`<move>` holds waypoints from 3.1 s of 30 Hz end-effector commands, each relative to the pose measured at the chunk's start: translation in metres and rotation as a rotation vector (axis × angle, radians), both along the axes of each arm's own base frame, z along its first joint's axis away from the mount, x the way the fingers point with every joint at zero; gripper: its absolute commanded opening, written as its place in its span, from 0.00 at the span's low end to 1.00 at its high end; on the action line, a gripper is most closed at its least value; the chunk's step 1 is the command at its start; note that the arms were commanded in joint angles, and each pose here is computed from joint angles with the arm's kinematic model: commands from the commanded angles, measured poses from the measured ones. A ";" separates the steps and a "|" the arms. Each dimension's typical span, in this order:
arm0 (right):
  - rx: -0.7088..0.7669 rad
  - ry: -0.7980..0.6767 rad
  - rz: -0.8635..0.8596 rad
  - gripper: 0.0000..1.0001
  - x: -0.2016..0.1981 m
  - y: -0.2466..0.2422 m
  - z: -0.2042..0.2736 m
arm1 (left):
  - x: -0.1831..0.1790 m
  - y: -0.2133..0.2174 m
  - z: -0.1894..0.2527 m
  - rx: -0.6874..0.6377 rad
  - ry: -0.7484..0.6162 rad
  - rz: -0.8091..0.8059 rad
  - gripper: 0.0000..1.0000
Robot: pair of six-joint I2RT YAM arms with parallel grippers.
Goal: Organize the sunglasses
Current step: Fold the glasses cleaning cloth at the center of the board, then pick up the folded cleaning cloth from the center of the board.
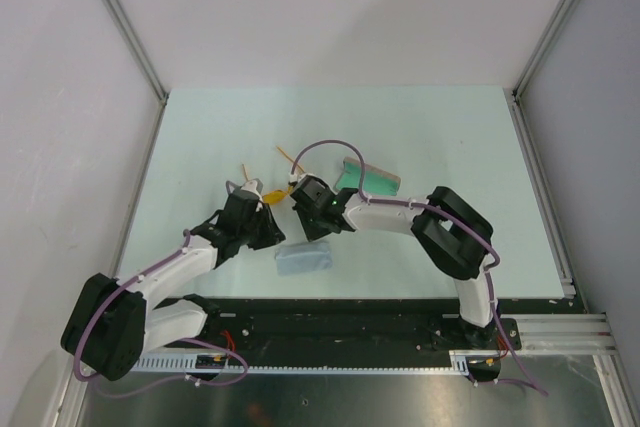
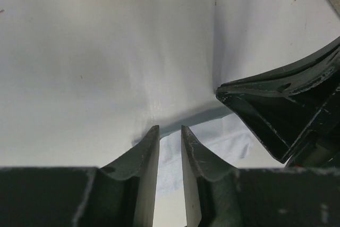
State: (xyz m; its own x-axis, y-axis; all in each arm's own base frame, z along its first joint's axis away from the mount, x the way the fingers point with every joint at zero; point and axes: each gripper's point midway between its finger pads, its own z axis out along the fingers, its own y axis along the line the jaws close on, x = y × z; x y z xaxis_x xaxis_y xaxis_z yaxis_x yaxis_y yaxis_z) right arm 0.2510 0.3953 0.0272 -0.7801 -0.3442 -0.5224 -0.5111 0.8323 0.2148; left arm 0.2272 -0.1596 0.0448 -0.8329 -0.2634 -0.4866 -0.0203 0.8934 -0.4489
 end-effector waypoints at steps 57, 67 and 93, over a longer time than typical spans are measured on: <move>-0.048 0.071 -0.103 0.52 -0.043 -0.066 0.027 | -0.060 0.009 -0.028 -0.079 0.187 0.068 0.50; -0.009 0.127 -0.080 0.42 -0.051 -0.059 0.008 | -0.069 0.009 -0.035 -0.063 0.242 0.050 0.38; -0.023 0.180 -0.061 0.36 -0.064 -0.048 -0.017 | -0.068 0.020 -0.040 0.037 0.251 0.062 0.38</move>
